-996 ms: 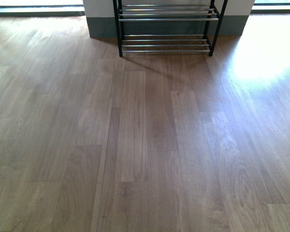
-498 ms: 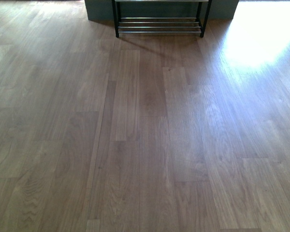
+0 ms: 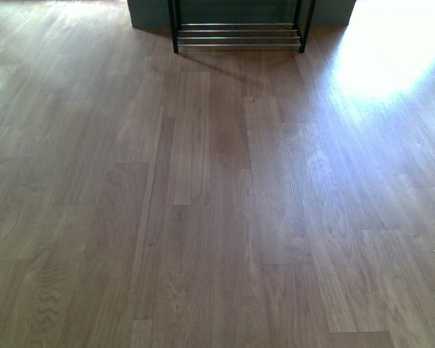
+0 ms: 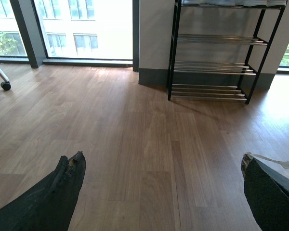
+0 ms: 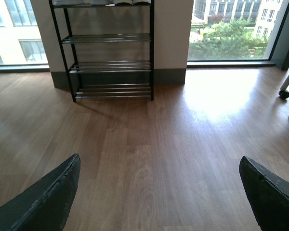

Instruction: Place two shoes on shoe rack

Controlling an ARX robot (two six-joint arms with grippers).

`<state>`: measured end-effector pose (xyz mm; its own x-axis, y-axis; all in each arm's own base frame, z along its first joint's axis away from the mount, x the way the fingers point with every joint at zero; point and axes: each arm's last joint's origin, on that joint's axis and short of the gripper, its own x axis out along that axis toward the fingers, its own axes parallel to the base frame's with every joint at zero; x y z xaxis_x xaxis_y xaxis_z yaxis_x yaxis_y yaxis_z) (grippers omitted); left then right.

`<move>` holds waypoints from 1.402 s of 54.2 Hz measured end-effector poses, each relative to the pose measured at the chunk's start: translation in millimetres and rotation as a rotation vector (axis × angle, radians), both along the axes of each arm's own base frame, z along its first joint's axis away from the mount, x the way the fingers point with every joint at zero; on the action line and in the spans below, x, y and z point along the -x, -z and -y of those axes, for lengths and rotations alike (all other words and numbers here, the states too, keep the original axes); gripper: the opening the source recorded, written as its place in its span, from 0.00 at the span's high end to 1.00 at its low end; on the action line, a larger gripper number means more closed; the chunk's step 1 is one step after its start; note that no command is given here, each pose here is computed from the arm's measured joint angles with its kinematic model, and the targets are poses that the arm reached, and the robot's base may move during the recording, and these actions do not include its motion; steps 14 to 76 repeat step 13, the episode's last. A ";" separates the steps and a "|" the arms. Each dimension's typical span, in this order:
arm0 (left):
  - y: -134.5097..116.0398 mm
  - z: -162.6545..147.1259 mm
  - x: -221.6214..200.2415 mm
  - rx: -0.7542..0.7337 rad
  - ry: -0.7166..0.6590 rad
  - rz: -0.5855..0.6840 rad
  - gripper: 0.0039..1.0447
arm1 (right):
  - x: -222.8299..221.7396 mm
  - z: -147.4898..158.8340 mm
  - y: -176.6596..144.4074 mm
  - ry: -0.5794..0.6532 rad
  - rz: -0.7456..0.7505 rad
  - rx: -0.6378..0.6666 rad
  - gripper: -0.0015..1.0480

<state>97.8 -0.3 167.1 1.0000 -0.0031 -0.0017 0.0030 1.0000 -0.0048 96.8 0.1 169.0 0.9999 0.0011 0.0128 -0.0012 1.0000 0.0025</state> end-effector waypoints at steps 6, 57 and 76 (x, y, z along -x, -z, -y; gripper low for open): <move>0.0 0.0 0.0 0.000 0.000 0.000 0.09 | 0.0 0.0 0.0 0.000 0.000 0.000 0.09; 0.0 0.0 0.0 0.000 0.000 0.000 0.09 | 0.0 0.0 0.0 0.000 0.000 0.000 0.09; 0.0 0.0 0.0 0.000 0.000 0.000 0.09 | 0.0 0.0 0.0 0.000 0.000 0.000 0.09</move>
